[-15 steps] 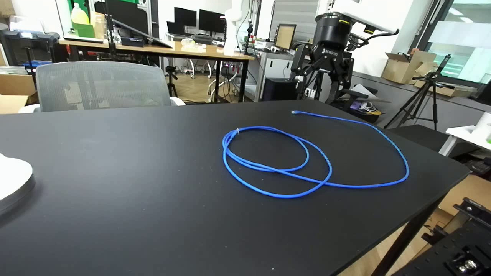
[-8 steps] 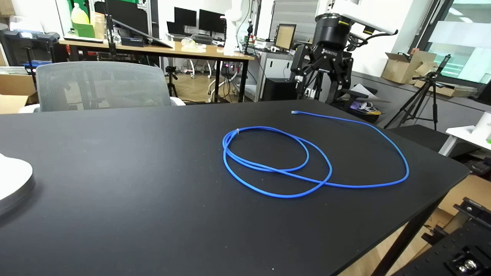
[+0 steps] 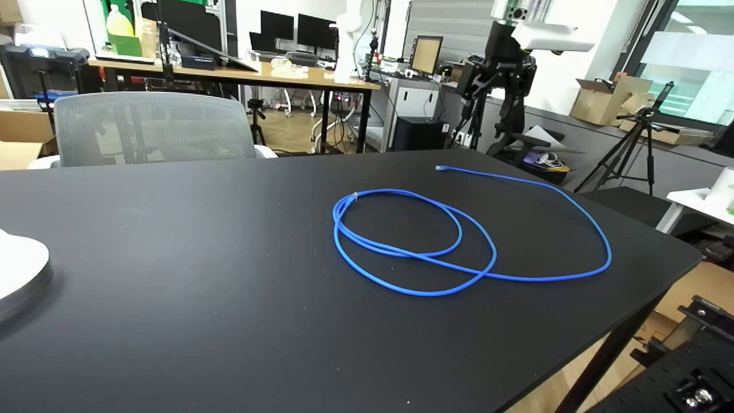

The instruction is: Use the blue cable on the table to make a smaller circle

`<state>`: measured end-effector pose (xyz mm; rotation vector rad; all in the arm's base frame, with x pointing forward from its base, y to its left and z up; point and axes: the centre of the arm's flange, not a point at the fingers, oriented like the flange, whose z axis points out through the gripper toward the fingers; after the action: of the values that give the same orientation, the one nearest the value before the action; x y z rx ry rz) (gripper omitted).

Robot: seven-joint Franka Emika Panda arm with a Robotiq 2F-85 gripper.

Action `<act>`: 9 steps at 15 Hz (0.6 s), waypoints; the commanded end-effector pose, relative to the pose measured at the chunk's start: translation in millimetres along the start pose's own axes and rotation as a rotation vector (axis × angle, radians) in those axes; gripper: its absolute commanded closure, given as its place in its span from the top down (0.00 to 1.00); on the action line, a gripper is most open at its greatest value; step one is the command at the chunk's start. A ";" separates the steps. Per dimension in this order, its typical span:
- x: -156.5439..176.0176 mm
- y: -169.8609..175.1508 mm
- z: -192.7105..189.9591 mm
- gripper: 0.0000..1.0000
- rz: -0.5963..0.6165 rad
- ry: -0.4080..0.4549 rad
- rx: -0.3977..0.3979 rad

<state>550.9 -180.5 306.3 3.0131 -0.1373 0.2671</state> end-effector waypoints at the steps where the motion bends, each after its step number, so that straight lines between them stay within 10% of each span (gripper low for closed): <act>1: 31.4 85.9 5.6 1.00 0.085 -0.012 0.050; 9: 23.5 105.1 12.2 1.00 0.050 -0.023 -0.001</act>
<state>552.1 -281.6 312.9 3.0907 -0.3030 0.2707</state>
